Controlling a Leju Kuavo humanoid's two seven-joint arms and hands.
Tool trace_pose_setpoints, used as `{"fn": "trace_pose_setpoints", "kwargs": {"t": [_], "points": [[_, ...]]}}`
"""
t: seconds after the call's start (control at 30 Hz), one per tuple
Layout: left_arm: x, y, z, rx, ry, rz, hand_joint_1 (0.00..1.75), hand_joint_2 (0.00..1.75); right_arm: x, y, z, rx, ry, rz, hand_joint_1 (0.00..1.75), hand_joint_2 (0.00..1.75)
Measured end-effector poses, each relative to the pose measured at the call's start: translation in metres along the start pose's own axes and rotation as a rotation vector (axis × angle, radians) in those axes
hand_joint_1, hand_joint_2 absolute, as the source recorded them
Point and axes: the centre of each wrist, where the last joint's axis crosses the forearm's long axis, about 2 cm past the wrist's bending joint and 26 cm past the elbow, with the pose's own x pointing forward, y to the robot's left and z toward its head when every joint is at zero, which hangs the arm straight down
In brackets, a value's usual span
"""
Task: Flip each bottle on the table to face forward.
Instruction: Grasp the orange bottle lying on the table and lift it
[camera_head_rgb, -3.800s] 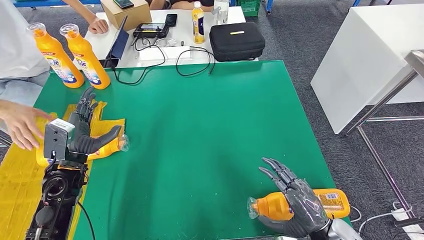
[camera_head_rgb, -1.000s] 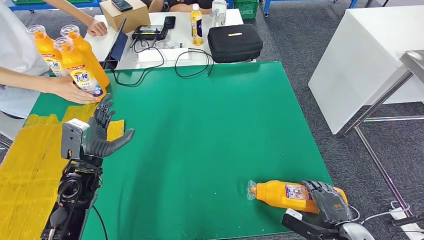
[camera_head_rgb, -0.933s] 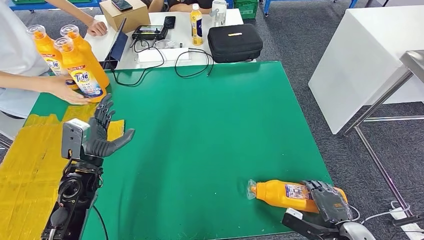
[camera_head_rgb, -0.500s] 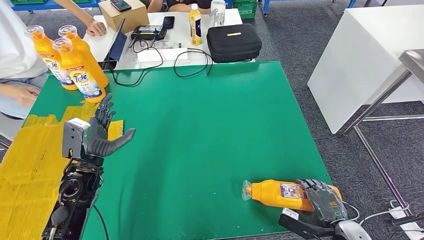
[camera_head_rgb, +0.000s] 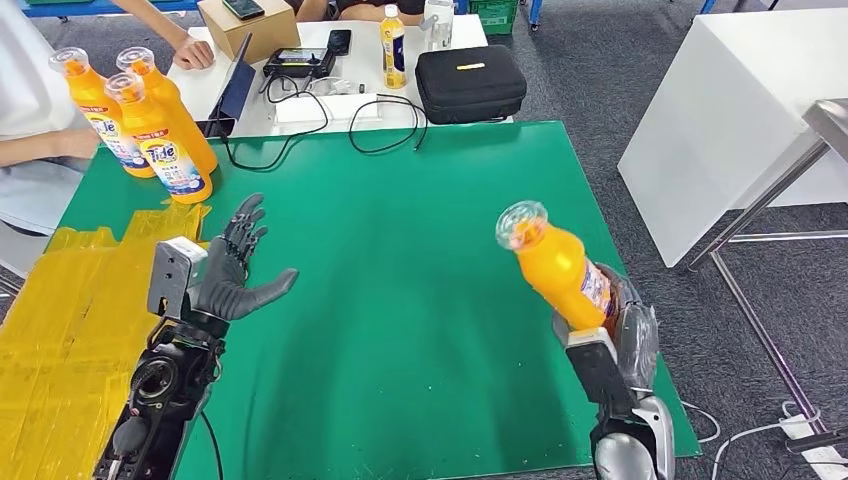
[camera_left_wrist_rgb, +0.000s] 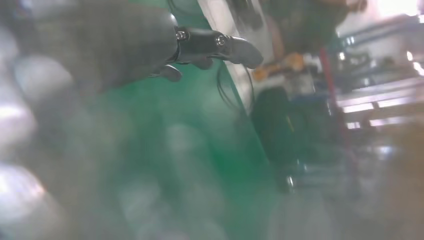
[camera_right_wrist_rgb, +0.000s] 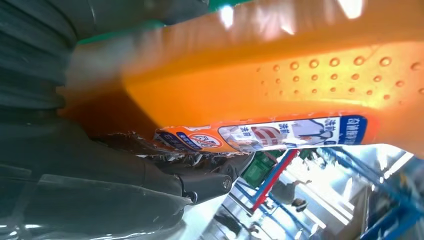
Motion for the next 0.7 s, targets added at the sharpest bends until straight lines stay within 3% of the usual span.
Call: {"fn": "trace_pose_setpoints", "kwargs": {"t": [0.2, 0.4, 0.7], "points": [[0.009, -0.015, -0.003, -0.116, -0.035, 0.104, 0.0, 1.75, 0.021, 0.017, -0.016, -0.053, 0.004, -0.147, 1.75, 1.75], [0.019, -0.028, -0.005, -0.205, -0.07, 0.182, 0.0, 1.75, 0.034, 0.038, -0.027, 0.042, -0.007, -0.346, 1.75, 1.75], [0.024, -0.042, -0.01, -0.268, -0.08, 0.226, 0.0, 1.75, 0.055, 0.07, -0.038, 0.171, -0.057, -0.478, 1.75, 1.75]]}}
